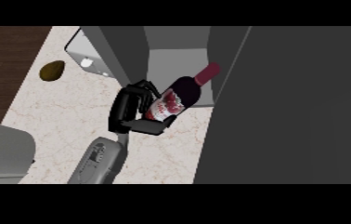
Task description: Pick up the wine, place it into the cabinet and close the cabinet
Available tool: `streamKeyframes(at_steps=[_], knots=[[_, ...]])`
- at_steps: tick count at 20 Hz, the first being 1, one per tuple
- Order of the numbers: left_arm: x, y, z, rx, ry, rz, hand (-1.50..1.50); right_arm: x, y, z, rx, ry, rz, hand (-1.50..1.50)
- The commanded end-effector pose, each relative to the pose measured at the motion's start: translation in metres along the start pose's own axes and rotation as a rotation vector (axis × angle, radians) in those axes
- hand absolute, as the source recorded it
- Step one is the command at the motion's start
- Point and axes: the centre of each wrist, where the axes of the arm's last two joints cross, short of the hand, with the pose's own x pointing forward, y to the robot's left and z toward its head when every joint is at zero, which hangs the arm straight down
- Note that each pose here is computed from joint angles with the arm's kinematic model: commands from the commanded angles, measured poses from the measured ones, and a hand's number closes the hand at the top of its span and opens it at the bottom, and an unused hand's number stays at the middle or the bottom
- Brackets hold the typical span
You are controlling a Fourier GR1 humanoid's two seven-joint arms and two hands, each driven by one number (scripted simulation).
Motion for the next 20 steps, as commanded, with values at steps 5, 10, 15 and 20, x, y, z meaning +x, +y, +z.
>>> streamKeyframes(at_steps=[5,10,15,20], knots=[[-0.006,-0.020,-0.036,-0.007,0.044,-0.019,1.50,0.039,-0.009,0.022,0.028,-0.050,-0.098,-1.50],[-0.019,-0.011,-0.046,-0.038,0.029,0.008,1.50,0.029,-0.006,0.023,0.012,-0.048,-0.095,-1.50],[-0.013,-0.031,-0.067,-0.018,0.033,0.012,1.50,0.037,-0.011,0.016,0.039,-0.056,-0.113,-1.50],[-0.015,-0.029,-0.089,0.025,0.068,-0.006,1.50,0.027,-0.007,0.017,0.054,-0.057,-0.111,-1.50]])
